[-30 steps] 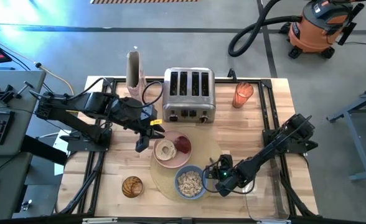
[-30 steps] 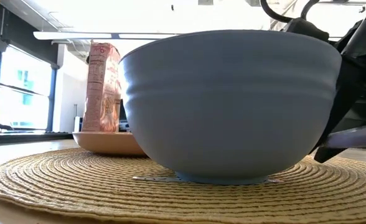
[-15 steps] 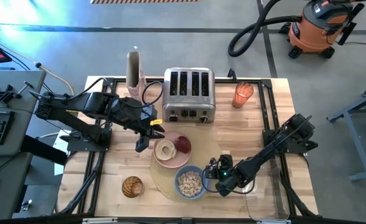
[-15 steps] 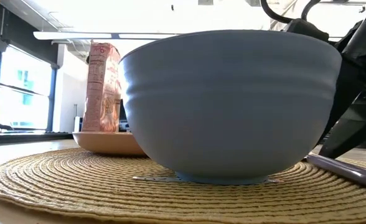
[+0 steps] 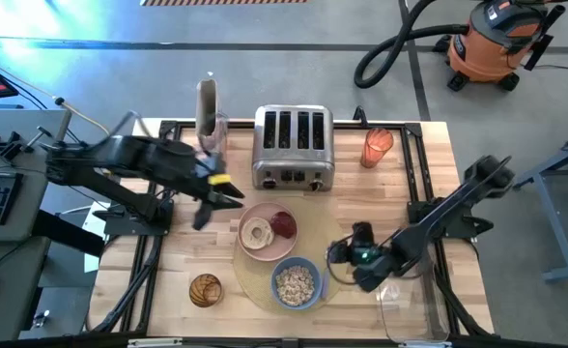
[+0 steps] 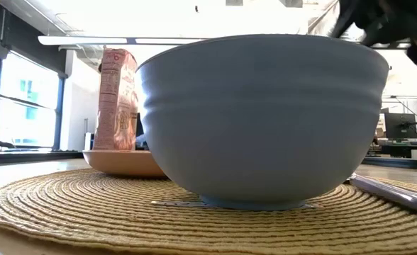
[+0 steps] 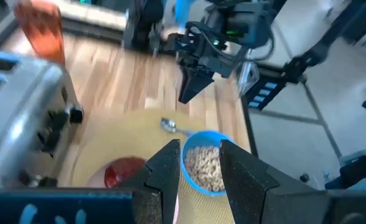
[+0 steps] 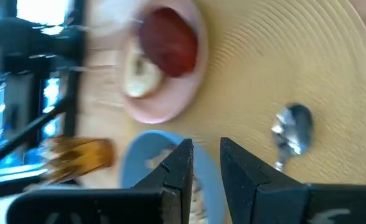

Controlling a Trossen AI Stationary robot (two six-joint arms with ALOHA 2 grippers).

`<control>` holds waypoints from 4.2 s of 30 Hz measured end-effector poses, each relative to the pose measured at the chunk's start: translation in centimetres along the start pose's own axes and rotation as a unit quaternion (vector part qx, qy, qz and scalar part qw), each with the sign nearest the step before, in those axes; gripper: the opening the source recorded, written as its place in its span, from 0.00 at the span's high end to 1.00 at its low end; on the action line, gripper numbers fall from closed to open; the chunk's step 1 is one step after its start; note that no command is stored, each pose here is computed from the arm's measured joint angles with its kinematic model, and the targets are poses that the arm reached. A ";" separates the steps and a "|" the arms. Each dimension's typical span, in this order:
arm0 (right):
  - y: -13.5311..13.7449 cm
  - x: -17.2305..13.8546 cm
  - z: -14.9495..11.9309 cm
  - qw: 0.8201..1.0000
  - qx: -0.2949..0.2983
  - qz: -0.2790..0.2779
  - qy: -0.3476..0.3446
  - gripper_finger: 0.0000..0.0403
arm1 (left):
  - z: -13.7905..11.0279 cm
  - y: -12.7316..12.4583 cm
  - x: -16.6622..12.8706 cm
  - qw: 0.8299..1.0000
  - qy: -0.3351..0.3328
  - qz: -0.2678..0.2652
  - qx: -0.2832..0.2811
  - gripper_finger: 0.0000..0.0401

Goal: Arrange a breakfast setting

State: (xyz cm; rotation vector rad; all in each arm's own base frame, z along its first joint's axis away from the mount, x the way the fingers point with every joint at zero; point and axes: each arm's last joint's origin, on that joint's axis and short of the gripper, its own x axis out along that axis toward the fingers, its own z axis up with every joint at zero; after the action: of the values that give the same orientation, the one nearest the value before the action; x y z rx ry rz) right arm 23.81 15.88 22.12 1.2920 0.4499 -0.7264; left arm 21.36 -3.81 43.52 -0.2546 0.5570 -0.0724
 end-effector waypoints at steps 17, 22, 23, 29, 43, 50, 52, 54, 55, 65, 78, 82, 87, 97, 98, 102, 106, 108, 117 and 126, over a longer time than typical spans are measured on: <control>3.4 -9.8 9.5 0.972 -0.135 0.192 -0.001 0.85 | -4.5 1.6 -12.4 0.985 -0.172 0.025 0.020 0.74; 3.9 -13.1 13.0 0.930 -0.230 0.281 -0.054 0.85 | -7.6 2.6 -12.0 0.981 -0.194 0.005 0.025 0.74; 4.0 -14.0 13.7 0.914 -0.254 0.309 -0.065 0.85 | -8.2 2.8 -11.9 0.979 -0.204 -0.004 0.024 0.74; 3.9 -19.3 17.3 0.762 -0.404 0.478 -0.165 0.85 | -11.7 3.9 -10.9 0.967 -0.252 -0.024 0.028 0.74; -4.1 -23.6 21.0 0.632 -0.523 0.522 -0.234 0.85 | -17.0 5.9 -8.5 0.949 -0.314 -0.005 0.023 0.74; -9.5 -20.6 20.3 0.629 -0.491 0.545 -0.259 0.85 | -18.8 6.3 -5.9 0.946 -0.323 -0.006 0.024 0.74; -9.7 -19.4 19.7 0.634 -0.484 0.548 -0.254 0.85 | -19.2 6.4 -5.1 0.945 -0.327 -0.004 0.034 0.74; -9.9 -18.3 19.1 0.639 -0.515 0.527 -0.221 0.85 | -19.8 6.5 -4.3 0.946 -0.322 0.001 0.041 0.74; -9.6 -18.2 19.0 0.640 -0.511 0.532 -0.217 0.85 | -20.0 6.6 -3.9 0.946 -0.322 0.001 0.041 0.74; -10.5 -13.9 16.8 0.663 -0.494 0.528 -0.196 0.85 | -22.9 7.1 -0.7 0.956 -0.289 -0.025 0.044 0.74; -12.7 -7.9 14.0 0.663 -0.443 0.563 -0.218 0.85 | -25.8 7.6 1.8 0.951 -0.293 -0.091 0.045 0.74; -13.5 -6.6 13.4 0.667 -0.461 0.549 -0.202 0.85 | -26.3 7.7 2.1 0.952 -0.282 -0.107 0.046 0.74; -13.7 -6.0 13.1 0.670 -0.485 0.529 -0.189 0.85 | -27.4 7.9 3.0 0.955 -0.265 -0.119 0.058 0.74; -14.2 -5.2 12.8 0.691 -0.502 0.497 -0.153 0.85 | -28.0 7.9 3.4 0.956 -0.250 -0.132 0.074 0.74; -14.2 -5.2 12.8 0.695 -0.500 0.494 -0.155 0.85 | -28.0 7.9 3.4 0.956 -0.250 -0.132 0.074 0.74; -14.3 -5.0 12.9 0.701 -0.501 0.480 -0.163 0.85 | -28.0 7.9 3.4 0.956 -0.250 -0.132 0.074 0.74; -14.5 -4.7 12.7 0.698 -0.520 0.466 -0.157 0.85 | -28.0 7.9 3.4 0.957 -0.250 -0.131 0.074 0.74; -14.6 -4.6 12.7 0.702 -0.522 0.461 -0.151 0.85 | -28.0 7.9 3.4 0.956 -0.250 -0.131 0.074 0.74; -15.3 -3.8 12.3 0.721 -0.531 0.434 -0.099 0.85 | -28.0 7.9 3.4 0.956 -0.252 -0.126 0.085 0.74; -15.3 -3.8 12.2 0.731 -0.512 0.445 -0.068 0.85 | -28.0 7.9 3.4 0.956 -0.252 -0.127 0.085 0.74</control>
State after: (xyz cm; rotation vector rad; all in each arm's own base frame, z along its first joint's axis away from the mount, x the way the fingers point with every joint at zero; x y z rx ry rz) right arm 9.18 3.38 16.84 0.2587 0.0154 0.2871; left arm 9.33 -2.74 16.85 -0.1648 0.0056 -0.2942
